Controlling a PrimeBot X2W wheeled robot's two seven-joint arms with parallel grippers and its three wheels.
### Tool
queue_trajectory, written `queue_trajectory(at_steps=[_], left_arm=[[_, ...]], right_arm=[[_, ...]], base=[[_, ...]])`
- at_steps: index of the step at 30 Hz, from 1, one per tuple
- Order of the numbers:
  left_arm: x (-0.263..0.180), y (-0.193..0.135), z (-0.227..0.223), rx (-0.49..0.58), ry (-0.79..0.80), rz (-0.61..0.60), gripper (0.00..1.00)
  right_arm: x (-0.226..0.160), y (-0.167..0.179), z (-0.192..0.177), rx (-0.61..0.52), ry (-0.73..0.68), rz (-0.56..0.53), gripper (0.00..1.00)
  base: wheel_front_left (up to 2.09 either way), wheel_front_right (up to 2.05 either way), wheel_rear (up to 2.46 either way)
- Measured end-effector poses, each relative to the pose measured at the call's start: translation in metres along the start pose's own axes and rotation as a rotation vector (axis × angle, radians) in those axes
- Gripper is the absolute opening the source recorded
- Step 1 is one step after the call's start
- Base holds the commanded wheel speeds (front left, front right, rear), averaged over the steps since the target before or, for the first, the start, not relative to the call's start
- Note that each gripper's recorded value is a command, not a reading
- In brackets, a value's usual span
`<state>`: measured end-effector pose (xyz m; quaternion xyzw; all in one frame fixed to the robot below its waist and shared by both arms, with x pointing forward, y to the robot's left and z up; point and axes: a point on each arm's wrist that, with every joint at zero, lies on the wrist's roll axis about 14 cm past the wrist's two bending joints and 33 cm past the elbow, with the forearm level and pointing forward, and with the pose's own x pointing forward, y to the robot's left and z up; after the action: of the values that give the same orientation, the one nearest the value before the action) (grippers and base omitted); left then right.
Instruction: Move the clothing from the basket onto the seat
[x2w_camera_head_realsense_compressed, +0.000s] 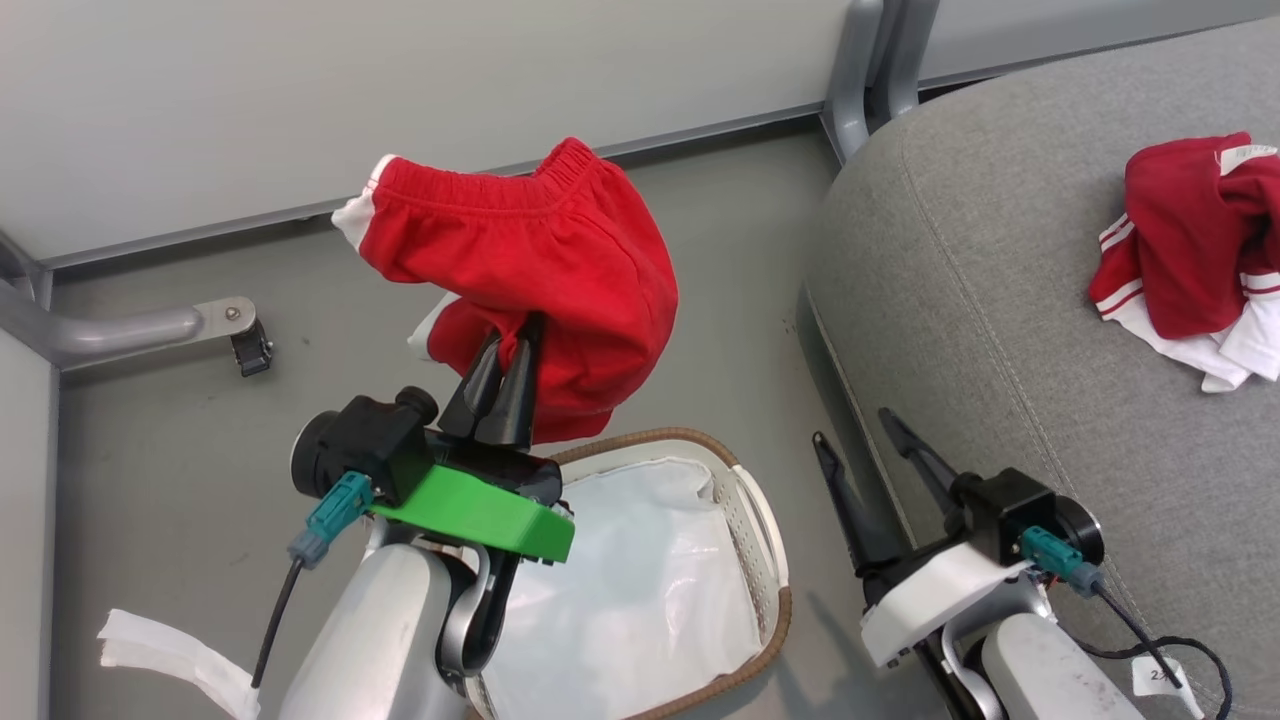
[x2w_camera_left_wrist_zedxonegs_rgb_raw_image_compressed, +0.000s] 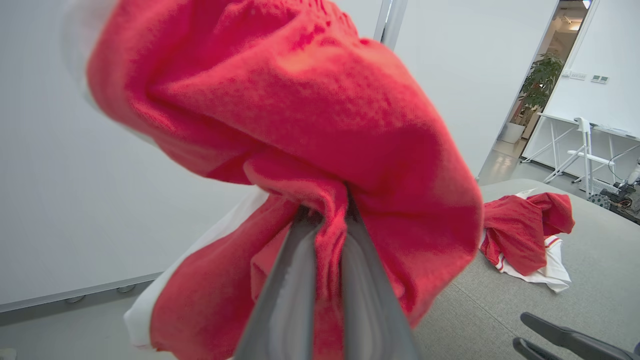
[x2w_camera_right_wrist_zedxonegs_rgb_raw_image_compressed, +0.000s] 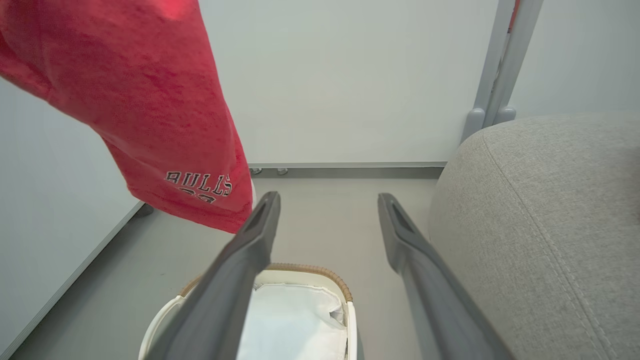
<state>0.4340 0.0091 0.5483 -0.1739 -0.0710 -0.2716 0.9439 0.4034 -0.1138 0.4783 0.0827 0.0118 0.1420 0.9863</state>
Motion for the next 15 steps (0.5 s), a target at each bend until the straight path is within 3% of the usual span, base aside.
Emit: queue_trajectory(at_steps=[9, 15], left_arm=[[-0.008, -0.008, 0.009, -0.005, -0.017, -0.009, 0.00], [-0.012, -0.015, 0.000, -0.028, 0.008, -0.025, 0.00]], right_arm=[[0.007, 0.079, 0.019, -0.087, -0.051, 0.283, 1.00], [0.022, 0.113, 0.037, -0.141, -0.106, 0.403, 1.00]], base=[[0.00, 0.00, 0.00], [0.00, 0.00, 0.00]])
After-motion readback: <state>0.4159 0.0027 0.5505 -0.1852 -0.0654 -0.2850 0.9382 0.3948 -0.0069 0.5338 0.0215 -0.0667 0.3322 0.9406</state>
